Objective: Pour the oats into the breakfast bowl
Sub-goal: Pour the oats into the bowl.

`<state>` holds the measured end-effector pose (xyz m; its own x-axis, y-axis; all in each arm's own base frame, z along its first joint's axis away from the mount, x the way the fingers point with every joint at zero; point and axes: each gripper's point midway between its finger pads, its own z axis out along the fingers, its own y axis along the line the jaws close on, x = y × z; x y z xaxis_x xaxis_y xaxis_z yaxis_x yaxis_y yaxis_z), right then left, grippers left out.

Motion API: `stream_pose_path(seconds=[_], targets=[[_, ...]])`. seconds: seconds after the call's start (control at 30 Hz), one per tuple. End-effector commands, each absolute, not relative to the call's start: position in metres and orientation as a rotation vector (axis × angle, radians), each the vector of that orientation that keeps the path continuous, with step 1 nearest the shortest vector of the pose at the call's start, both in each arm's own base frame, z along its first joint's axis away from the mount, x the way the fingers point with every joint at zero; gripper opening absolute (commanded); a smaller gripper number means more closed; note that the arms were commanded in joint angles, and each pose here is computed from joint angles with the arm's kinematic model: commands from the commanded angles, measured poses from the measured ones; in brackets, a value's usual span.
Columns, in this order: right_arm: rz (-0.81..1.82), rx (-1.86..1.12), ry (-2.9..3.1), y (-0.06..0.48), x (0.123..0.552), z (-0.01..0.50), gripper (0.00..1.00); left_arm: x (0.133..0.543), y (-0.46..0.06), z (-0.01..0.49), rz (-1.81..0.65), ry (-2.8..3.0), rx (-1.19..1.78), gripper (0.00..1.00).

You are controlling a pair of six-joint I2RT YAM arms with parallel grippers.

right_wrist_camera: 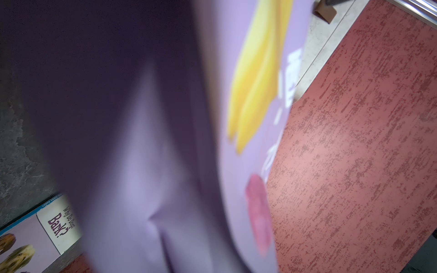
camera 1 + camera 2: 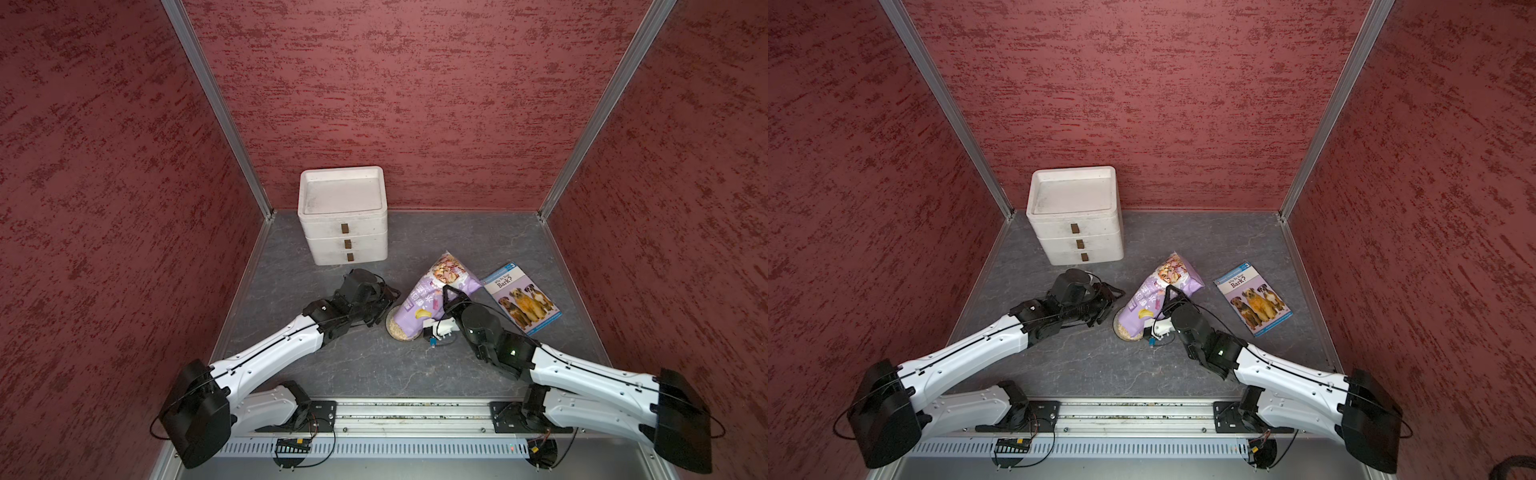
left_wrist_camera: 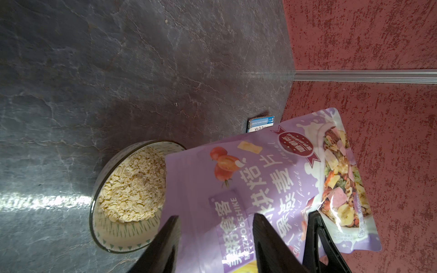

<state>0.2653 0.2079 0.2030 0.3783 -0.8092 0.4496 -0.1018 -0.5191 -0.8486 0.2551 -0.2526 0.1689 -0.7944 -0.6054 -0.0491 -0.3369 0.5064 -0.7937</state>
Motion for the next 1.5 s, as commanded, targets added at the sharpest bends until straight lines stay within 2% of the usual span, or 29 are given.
stream_pose_path(seconds=[0.0, 0.03, 0.1, 0.17, 0.2, 0.27, 0.37, 0.47, 0.57, 0.63, 0.67, 0.73, 0.77, 0.83, 0.93, 1.0, 1.03, 1.1, 1.2, 1.27, 1.3, 1.37, 1.47], targets=[[-1.208, -1.521, 0.862, 0.204, 0.273, 0.281, 0.00, 0.257, -0.254, 0.176, -1.206, 2.406, -0.771, 0.53], [-1.197, -1.532, 0.867, 0.206, 0.273, 0.277, 0.00, 0.256, -0.253, 0.176, -1.198, 2.408, -0.771, 0.53], [-1.202, -1.780, 0.803, 0.209, 0.264, 0.236, 0.00, 0.255, -0.253, 0.175, -1.200, 2.406, -0.779, 0.53], [-1.196, -1.519, 0.860, 0.206, 0.274, 0.282, 0.00, 0.257, -0.255, 0.179, -1.216, 2.404, -0.767, 0.53], [-1.186, -1.479, 0.877, 0.204, 0.276, 0.290, 0.00, 0.257, -0.253, 0.179, -1.203, 2.408, -0.767, 0.53], [-1.201, -1.707, 0.839, 0.206, 0.270, 0.250, 0.00, 0.256, -0.252, 0.177, -1.186, 2.408, -0.771, 0.53], [-1.184, -1.525, 0.878, 0.204, 0.275, 0.277, 0.00, 0.258, -0.254, 0.178, -1.209, 2.401, -0.772, 0.53], [-1.198, -1.719, 0.844, 0.202, 0.268, 0.244, 0.00, 0.256, -0.254, 0.176, -1.206, 2.405, -0.776, 0.53], [-1.184, -1.485, 0.902, 0.193, 0.276, 0.287, 0.00, 0.256, -0.253, 0.177, -1.204, 2.405, -0.779, 0.53], [-1.192, -1.741, 0.868, 0.193, 0.266, 0.243, 0.00, 0.255, -0.252, 0.177, -1.202, 2.401, -0.780, 0.53], [-1.187, -1.740, 0.865, 0.193, 0.265, 0.242, 0.00, 0.256, -0.252, 0.178, -1.204, 2.396, -0.779, 0.53], [-1.179, -1.504, 0.903, 0.193, 0.272, 0.282, 0.00, 0.257, -0.251, 0.178, -1.199, 2.397, -0.781, 0.53], [-1.166, -1.501, 0.912, 0.194, 0.272, 0.282, 0.00, 0.256, -0.251, 0.178, -1.199, 2.398, -0.781, 0.53], [-1.180, -1.757, 0.858, 0.196, 0.263, 0.239, 0.00, 0.256, -0.251, 0.178, -1.205, 2.394, -0.781, 0.53], [-1.152, -1.496, 0.896, 0.202, 0.270, 0.282, 0.00, 0.256, -0.250, 0.179, -1.197, 2.395, -0.782, 0.53], [-1.188, -1.749, 0.843, 0.203, 0.265, 0.237, 0.00, 0.257, -0.250, 0.179, -1.202, 2.390, -0.785, 0.53], [-1.176, -1.743, 0.833, 0.206, 0.264, 0.238, 0.00, 0.257, -0.251, 0.179, -1.205, 2.390, -0.781, 0.53], [-1.161, -1.522, 0.864, 0.209, 0.270, 0.277, 0.00, 0.257, -0.250, 0.180, -1.196, 2.395, -0.778, 0.53], [-1.179, -1.750, 0.817, 0.209, 0.263, 0.238, 0.00, 0.256, -0.249, 0.180, -1.196, 2.391, -0.781, 0.53], [-1.158, -1.528, 0.850, 0.209, 0.268, 0.277, 0.00, 0.257, -0.248, 0.182, -1.199, 2.387, -0.782, 0.53], [-1.142, -1.512, 0.855, 0.211, 0.266, 0.281, 0.00, 0.256, -0.247, 0.181, -1.193, 2.389, -0.785, 0.53], [-1.144, -1.781, 0.811, 0.210, 0.256, 0.236, 0.00, 0.256, -0.247, 0.180, -1.192, 2.387, -0.788, 0.53], [-1.138, -1.489, 0.867, 0.210, 0.266, 0.285, 0.00, 0.257, -0.246, 0.180, -1.195, 2.386, -0.789, 0.53]])
